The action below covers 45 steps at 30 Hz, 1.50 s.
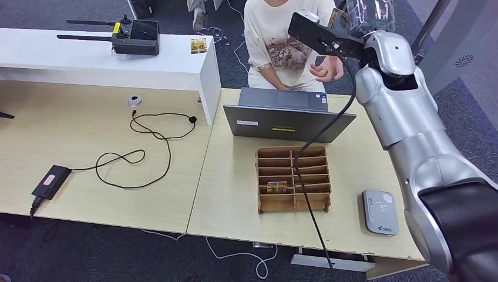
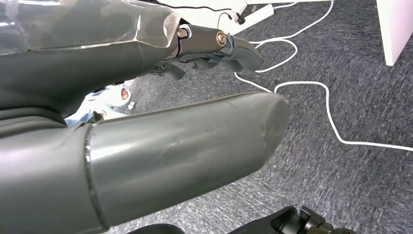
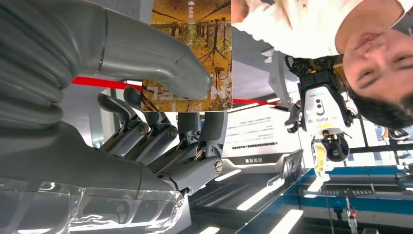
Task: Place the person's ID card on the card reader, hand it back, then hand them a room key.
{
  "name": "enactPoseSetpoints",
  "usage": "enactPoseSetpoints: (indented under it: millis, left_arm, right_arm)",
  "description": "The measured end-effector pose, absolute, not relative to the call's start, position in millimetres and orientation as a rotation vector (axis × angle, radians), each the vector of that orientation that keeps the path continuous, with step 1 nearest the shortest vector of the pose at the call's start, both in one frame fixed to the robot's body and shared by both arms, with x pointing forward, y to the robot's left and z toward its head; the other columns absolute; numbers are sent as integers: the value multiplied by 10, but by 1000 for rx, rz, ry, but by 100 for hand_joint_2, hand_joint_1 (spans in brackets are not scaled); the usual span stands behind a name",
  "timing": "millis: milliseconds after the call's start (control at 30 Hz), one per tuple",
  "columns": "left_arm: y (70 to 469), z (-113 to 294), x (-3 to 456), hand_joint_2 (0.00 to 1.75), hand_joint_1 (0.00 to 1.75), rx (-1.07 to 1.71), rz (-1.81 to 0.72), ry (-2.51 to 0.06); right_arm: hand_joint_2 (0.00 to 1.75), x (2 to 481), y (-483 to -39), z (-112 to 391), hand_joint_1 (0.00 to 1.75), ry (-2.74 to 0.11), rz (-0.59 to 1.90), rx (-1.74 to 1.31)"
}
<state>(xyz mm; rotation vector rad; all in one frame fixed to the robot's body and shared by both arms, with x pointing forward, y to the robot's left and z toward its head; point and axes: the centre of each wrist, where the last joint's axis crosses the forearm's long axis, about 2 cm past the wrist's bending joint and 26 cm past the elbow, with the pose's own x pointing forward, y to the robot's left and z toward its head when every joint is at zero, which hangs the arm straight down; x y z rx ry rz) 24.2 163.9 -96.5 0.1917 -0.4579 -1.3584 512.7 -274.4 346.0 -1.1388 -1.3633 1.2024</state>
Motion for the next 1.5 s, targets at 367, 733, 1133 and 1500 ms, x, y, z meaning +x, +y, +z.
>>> enactPoseSetpoints:
  millis: [367,733,1133,1500]
  left_arm:
    - [1647,-967,242,0,0,190,-1354,-457]
    - [1648,-967,243,0,0,189,-1349,-456]
    - [1648,-967,243,0,0,189,-1347,-456]
    - [1623,-960,245,0,0,194,-1324,-457]
  right_arm:
    - [175,5114,-2771,3345,175,-1337,1195,-1113]
    - [175,5101,-2786,3248,0,-1306,1196,-1101]
    - [175,5093,-2818,3219,0,-1374,1129,-1105]
    - [175,5076,-2870,3308,0,-1740,895,-1058]
